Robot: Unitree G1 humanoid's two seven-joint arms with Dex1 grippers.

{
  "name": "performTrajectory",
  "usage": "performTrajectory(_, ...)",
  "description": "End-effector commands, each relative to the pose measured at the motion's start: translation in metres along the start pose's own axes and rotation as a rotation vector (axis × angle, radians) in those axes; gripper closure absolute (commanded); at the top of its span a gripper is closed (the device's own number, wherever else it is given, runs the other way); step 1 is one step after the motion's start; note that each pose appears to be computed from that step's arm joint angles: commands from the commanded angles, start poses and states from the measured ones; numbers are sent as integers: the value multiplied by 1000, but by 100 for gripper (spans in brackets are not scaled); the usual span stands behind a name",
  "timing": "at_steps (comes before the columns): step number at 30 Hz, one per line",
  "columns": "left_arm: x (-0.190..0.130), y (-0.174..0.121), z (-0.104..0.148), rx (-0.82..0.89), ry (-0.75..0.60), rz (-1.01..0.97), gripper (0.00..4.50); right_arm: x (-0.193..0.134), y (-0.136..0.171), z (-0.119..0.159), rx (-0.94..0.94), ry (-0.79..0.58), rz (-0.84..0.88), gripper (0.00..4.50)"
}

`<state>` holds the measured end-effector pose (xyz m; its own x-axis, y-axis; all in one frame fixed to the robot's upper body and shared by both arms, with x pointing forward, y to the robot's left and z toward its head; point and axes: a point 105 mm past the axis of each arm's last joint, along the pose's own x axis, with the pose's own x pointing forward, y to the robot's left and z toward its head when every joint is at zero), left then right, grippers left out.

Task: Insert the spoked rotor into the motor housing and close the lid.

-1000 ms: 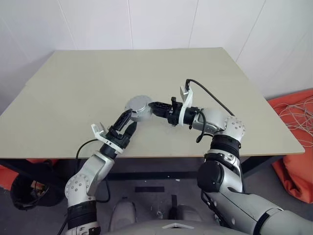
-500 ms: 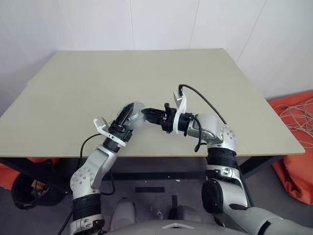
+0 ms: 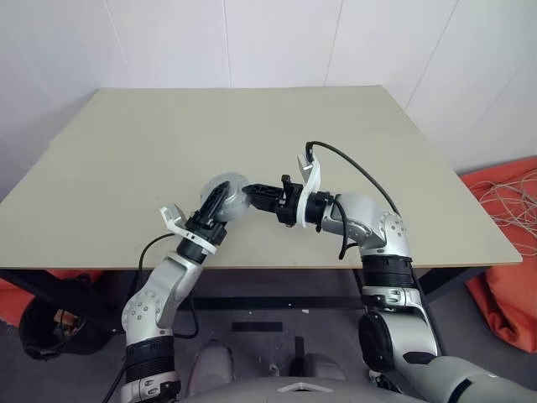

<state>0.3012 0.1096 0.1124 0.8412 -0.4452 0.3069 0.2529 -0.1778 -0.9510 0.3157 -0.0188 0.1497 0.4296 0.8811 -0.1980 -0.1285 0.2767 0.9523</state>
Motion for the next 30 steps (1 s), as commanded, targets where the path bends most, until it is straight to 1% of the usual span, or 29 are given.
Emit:
performTrajectory(1,2,-17,-1,32,2,-61,224,-9,21,12,-8,-65,94,343)
performTrajectory(3,2,-16,0,34,-2,-62,224,-10,19,13,-8,-69,89,268)
performTrajectory(4,2,-16,1,34,-3,-62,225,-10,19,13,-8,-70,89,240)
performTrajectory(5,2,-16,1,35,-4,-62,231,-10,18,13,-8,-71,89,201)
performTrajectory(6,2,-16,1,35,-5,-62,236,-10,18,14,-7,-73,86,178)
performTrajectory(7,2,-16,1,36,-5,-62,237,-10,18,14,-8,-75,82,136)
performTrajectory(11,1,-14,4,45,-12,-62,237,-10,11,18,-6,-91,30,2)
performTrajectory(14,1,-11,10,79,-43,-50,237,-11,-2,25,2,-122,-34,0)
performTrajectory(17,1,-7,21,134,-97,-15,237,-13,-6,28,-1,-134,-51,0)
performTrajectory(21,3,0,44,205,-223,64,237,-15,-12,32,3,-153,-76,0)
performTrajectory(24,4,2,70,264,-356,125,237,-15,-16,33,2,-156,-90,0)
performTrajectory(27,3,-1,85,289,-437,149,237,-15,-17,32,-4,-152,-93,0)
performTrajectory(30,-1,-3,104,285,-545,186,237,-15,-18,32,-9,-150,-93,0)
